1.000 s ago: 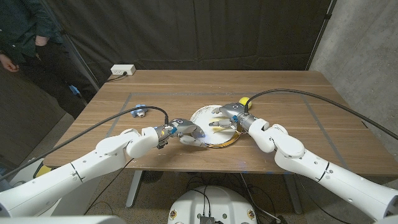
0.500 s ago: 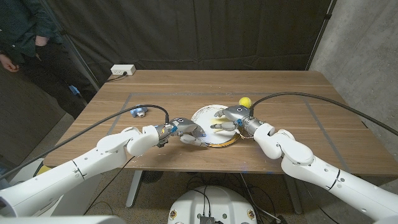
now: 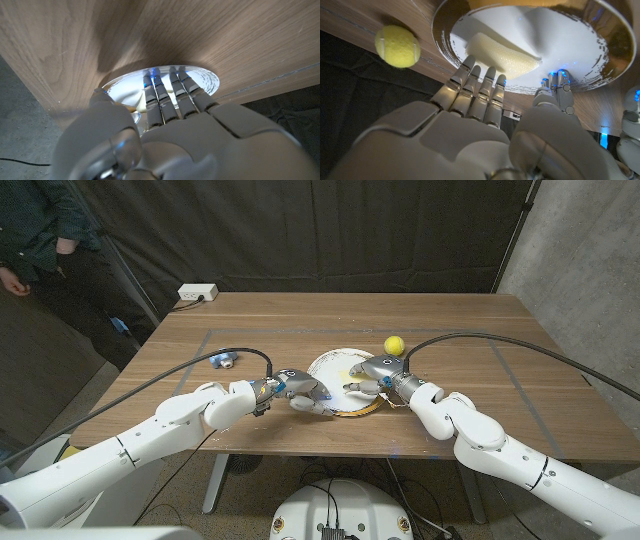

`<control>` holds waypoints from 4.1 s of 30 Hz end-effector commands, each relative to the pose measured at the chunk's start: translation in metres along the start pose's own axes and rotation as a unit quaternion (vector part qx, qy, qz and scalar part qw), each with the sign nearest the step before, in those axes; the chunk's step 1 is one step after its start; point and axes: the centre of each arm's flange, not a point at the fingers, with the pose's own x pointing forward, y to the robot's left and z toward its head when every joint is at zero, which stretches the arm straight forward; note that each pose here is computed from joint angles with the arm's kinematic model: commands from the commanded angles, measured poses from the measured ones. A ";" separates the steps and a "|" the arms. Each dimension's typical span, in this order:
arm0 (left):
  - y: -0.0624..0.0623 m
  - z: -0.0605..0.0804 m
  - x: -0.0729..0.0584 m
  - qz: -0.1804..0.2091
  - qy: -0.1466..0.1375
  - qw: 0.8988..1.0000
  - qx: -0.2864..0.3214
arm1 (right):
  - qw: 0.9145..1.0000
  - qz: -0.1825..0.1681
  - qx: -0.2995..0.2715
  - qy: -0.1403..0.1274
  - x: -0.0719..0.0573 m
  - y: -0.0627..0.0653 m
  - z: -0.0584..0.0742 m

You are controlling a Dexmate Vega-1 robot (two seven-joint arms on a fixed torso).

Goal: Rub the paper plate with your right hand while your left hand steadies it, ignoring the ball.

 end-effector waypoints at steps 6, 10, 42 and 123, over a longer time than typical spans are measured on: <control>0.001 0.000 -0.001 -0.004 0.006 1.000 -0.003 | 1.000 0.024 -0.012 0.001 0.003 0.018 0.002; 0.001 0.000 0.000 -0.003 0.004 1.000 -0.002 | 0.999 0.026 -0.018 0.008 0.006 0.017 -0.001; 0.005 0.001 0.010 -0.010 -0.005 1.000 -0.004 | 0.997 0.029 -0.046 -0.050 0.056 -0.022 0.025; 0.001 0.003 0.017 -0.021 -0.017 0.999 -0.036 | 0.997 0.040 -0.069 -0.020 0.096 -0.035 0.041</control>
